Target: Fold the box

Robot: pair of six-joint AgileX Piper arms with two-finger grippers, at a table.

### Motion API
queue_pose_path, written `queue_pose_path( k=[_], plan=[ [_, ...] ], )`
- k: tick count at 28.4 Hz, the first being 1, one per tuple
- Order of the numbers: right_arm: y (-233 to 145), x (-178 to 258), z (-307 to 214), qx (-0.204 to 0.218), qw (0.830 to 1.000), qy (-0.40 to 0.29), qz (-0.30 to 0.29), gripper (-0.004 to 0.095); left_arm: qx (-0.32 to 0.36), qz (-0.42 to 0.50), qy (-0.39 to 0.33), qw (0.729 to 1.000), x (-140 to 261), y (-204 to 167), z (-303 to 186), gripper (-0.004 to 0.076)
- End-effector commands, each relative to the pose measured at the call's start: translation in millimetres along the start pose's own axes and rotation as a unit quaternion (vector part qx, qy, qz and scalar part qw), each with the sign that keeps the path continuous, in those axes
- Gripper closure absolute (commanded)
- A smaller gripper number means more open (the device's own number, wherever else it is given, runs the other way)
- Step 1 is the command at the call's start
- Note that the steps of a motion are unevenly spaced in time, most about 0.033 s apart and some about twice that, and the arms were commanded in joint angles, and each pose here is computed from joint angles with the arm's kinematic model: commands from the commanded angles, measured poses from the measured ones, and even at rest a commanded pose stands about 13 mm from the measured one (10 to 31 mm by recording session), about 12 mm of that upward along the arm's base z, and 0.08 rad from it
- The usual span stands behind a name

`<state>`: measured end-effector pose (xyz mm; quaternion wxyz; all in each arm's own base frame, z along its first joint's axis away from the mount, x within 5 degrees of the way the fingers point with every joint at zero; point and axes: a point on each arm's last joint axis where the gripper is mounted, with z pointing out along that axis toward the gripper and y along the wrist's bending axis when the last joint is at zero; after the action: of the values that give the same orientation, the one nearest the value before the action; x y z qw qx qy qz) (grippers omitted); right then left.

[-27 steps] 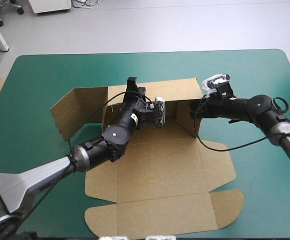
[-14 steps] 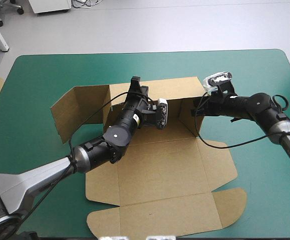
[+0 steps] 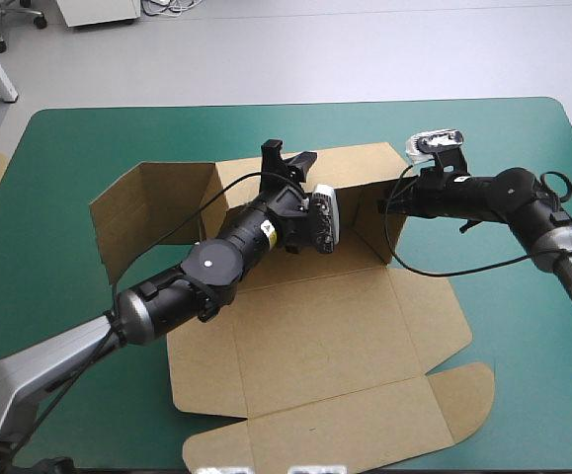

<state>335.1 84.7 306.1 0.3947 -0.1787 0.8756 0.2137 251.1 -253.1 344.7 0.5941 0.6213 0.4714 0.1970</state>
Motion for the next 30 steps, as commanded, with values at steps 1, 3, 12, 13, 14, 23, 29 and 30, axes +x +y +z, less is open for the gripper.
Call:
queue_pose_path(
  k=[1, 3, 12, 13, 14, 23, 29, 30],
  plan=[
    [8.0, -21.6, -15.7, -0.014, 0.999, -0.043, 0.028, 0.0916, -0.028, -0.048, -0.079, 0.995, -17.1, 35.9, -33.1, 0.0363],
    [6.4, -24.1, -13.6, -0.012, 0.999, -0.036, 0.034, 0.0916, -0.014, -0.107, -0.127, 0.986, -25.3, 42.2, -46.8, 0.0363],
    [3.7, -22.6, -13.3, 0.003, 0.999, -0.018, 0.035, 0.0915, -0.005, -0.302, -0.168, 0.938, -30.6, 60.6, -71.4, 0.0369],
    [3.7, -22.4, -13.3, 0.002, 0.999, -0.017, 0.036, 0.0916, -0.005, -0.321, -0.168, 0.932, -30.3, 62.9, -72.4, 0.0372],
    [3.7, -22.4, -13.3, 0.002, 0.999, -0.017, 0.038, 0.0915, -0.011, -0.345, -0.166, 0.924, -29.2, 67.3, -73.4, 0.0376],
    [4.6, -28.1, -19.2, 0.011, 0.999, 0.005, 0.031, 0.0916, -0.127, -0.544, -0.067, 0.827, 27.1, 113.8, -74.9, 0.0397],
    [1.7, -41.4, -26.9, 0.037, 0.999, 0.018, 0.015, 0.0916, -0.164, -0.583, 0.004, 0.795, 71.5, 125.0, -80.2, 0.0402],
    [0.8, -42.5, -26.7, 0.040, 0.999, 0.023, 0.012, 0.0916, -0.166, -0.571, 0.023, 0.804, 75.5, 126.7, -81.9, 0.0407]
  ],
)
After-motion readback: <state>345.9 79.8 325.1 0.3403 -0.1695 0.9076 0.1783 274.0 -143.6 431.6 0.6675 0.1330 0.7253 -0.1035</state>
